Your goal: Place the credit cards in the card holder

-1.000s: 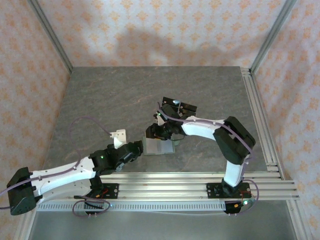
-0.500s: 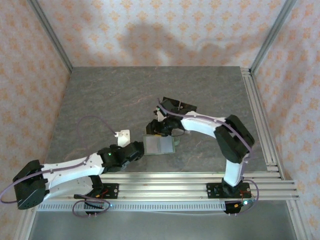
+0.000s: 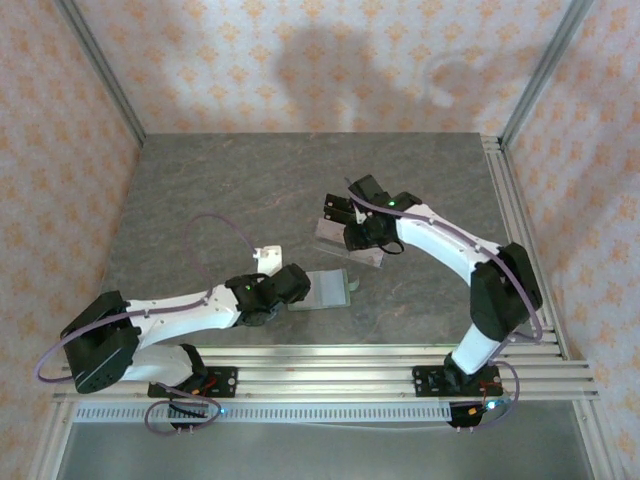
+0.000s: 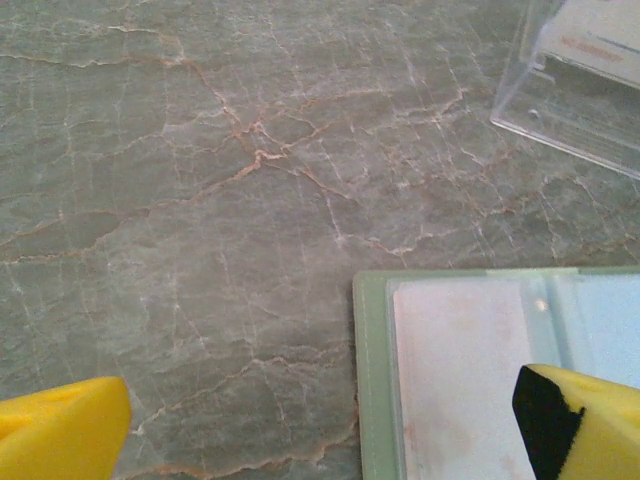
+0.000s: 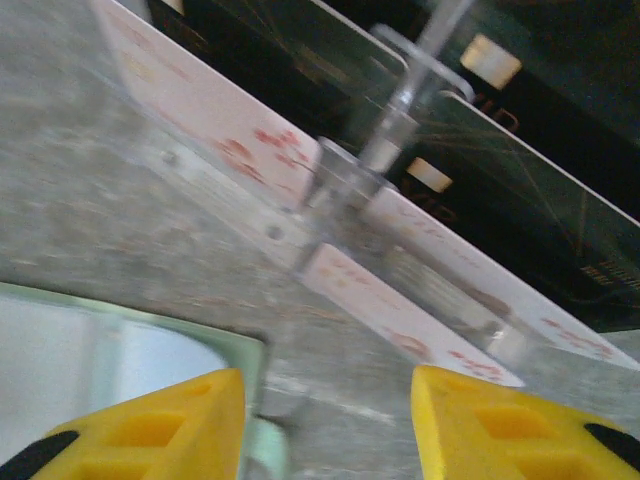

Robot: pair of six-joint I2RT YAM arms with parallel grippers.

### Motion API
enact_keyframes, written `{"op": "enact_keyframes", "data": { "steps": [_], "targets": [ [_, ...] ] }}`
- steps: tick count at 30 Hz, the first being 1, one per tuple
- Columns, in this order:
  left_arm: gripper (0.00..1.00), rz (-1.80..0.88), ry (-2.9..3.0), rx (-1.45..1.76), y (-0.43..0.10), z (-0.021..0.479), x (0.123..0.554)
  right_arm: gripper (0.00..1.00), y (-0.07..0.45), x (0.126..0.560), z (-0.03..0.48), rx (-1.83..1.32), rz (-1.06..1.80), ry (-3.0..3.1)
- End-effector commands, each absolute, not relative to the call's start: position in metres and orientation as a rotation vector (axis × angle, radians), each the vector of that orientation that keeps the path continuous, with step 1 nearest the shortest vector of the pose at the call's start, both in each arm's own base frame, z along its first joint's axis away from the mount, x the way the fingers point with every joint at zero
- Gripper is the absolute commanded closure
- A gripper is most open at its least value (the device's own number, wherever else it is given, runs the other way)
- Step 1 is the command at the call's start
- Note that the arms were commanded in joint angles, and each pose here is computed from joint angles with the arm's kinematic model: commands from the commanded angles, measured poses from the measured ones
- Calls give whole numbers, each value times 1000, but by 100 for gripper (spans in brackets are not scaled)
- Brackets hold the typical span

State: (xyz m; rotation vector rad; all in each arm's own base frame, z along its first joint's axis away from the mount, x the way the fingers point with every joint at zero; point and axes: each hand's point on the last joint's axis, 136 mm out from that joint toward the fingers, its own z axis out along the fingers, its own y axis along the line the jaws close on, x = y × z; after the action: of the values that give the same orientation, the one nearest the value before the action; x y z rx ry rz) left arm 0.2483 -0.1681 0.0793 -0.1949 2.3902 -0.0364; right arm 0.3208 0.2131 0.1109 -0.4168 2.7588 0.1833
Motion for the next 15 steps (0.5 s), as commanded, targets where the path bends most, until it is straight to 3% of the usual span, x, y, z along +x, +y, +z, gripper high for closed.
{"op": "enact_keyframes", "data": {
  "steps": [1,15],
  "targets": [
    [0,-54,2383,-222,-171,86,257,53,187,322,100,-559,-75,2780],
    [0,-20,2398,-257,-161,77,258,54,191,328,69,-638,-114,2817]
  ]
}}
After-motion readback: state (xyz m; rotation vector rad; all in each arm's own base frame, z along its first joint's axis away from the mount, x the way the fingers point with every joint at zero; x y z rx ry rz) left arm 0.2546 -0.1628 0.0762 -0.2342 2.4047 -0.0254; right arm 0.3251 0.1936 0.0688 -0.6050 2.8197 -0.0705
